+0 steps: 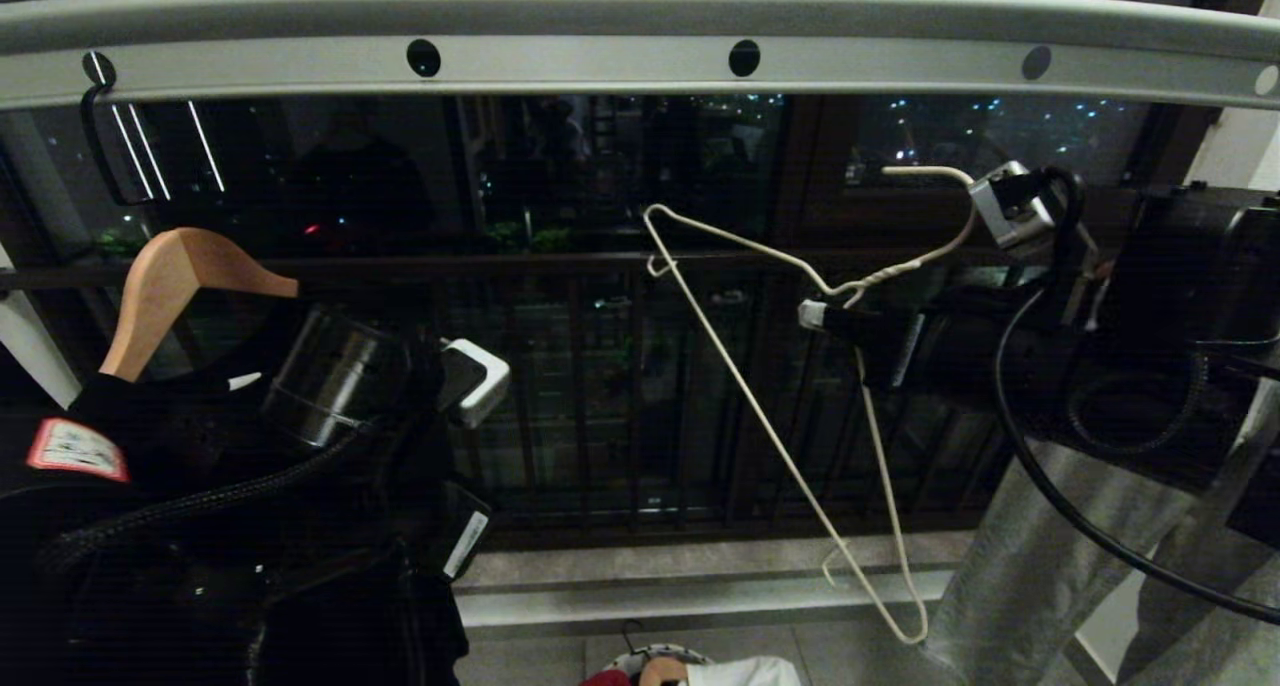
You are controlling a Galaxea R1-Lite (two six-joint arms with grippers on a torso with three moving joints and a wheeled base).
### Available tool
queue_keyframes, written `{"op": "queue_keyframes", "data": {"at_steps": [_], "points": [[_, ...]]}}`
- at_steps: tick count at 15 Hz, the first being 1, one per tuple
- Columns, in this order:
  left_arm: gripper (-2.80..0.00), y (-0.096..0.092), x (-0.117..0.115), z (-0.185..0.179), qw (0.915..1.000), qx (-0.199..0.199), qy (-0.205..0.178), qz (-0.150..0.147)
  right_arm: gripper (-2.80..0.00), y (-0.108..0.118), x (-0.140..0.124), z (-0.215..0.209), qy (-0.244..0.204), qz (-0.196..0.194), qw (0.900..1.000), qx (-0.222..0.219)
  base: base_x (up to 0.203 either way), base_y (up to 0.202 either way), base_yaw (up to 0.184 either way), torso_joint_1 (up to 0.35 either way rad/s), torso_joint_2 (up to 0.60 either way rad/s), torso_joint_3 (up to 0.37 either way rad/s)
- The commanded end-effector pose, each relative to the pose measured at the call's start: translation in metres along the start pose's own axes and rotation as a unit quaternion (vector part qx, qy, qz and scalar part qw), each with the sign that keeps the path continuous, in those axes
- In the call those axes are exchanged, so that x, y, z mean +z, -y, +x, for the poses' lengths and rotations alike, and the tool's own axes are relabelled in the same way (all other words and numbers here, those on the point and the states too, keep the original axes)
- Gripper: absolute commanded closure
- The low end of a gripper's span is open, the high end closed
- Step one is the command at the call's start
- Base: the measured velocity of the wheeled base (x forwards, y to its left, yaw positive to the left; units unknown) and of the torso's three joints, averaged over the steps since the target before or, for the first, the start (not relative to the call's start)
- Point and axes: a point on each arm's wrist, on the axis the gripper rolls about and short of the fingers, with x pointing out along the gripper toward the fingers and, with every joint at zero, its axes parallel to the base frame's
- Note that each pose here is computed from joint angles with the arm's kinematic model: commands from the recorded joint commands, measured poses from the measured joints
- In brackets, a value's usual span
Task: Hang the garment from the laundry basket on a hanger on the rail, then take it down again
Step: Hang the clothes rack on the clothesline
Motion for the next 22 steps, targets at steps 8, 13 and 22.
{"op": "queue_keyframes", "data": {"at_steps": [8,13,22], "points": [[0.00,-0.025,0.010,-0.073,0.9925,0.011,0.120,-0.024,0.00,0.026,0.033,-0.010,0.072,-0.044,0.991,-0.104,0.000,0.000,0.000,0.000,0.00,0.000],[0.00,-0.030,0.009,-0.085,0.9904,0.024,0.135,-0.021,0.00,0.045,0.048,-0.008,0.094,-0.062,0.982,-0.150,0.000,0.000,0.000,0.000,0.00,0.000],[0.00,-0.032,0.009,-0.089,0.9893,0.039,0.139,-0.020,0.00,0.071,0.063,0.012,0.105,-0.096,0.972,-0.185,0.000,0.000,0.000,0.000,0.00,0.000]]}}
